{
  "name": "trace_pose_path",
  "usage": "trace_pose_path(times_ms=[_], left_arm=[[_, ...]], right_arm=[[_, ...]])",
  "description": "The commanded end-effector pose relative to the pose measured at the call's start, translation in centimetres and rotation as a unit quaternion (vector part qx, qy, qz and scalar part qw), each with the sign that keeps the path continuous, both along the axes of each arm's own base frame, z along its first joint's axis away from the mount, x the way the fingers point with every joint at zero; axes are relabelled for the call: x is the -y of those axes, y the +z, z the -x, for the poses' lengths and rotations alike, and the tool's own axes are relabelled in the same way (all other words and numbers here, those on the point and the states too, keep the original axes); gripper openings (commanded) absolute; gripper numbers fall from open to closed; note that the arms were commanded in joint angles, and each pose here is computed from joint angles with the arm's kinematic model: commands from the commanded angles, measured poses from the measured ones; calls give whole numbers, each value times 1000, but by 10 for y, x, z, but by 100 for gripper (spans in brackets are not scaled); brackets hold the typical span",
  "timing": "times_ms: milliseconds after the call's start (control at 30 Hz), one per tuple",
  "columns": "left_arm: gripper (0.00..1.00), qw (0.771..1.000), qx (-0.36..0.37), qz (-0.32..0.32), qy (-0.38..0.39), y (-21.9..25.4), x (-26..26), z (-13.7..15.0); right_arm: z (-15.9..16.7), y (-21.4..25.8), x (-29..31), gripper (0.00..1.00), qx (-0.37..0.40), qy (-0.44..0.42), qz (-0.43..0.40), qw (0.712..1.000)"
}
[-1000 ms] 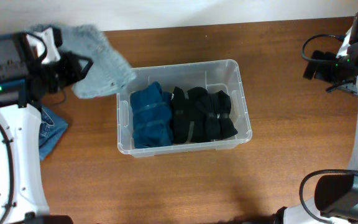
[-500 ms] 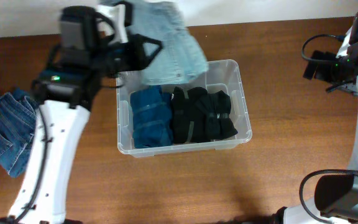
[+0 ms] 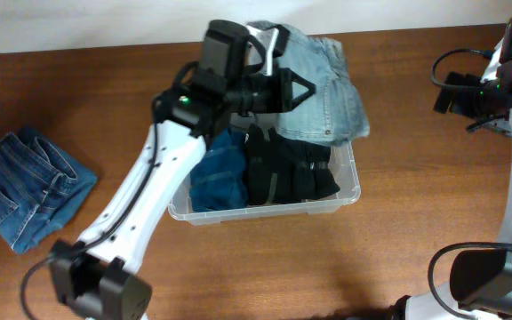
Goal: Pack container
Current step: 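Carry the jeans right and lay them over the black garments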
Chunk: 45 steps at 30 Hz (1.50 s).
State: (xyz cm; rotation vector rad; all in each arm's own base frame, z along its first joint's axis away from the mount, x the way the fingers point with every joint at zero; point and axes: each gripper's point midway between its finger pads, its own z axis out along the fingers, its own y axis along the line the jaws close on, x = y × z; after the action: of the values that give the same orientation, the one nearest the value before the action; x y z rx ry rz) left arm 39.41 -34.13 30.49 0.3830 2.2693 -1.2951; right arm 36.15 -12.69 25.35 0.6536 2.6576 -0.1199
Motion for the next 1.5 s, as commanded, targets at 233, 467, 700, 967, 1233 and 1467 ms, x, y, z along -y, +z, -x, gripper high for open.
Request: trace_pose_path(times_ms=[233,467,700,967,1233,1467], left_arm=[[1,996,-41,26,-77,-25,32,10],[1,992,-90,-6,-89,-67,37,17],[0,988,-108,-73,-80,-97,20,25],[1,978,-134,-154,-44,-137,-2,29],[1,970,-135,-200,-15,-167,-16,26],[1,969,-164,-186,18,-180,-15,24]], right_arm=[[0,3,2,99,4,-6,4,1000],[0,3,2,99,3,-6,4,1000],[0,3,2,99,3,-6,4,1000],[0,3,2,99,4,-6,4,1000],[0,3,2,99,4,-6,4,1000],[0,3,2,99,4,-6,4,1000]])
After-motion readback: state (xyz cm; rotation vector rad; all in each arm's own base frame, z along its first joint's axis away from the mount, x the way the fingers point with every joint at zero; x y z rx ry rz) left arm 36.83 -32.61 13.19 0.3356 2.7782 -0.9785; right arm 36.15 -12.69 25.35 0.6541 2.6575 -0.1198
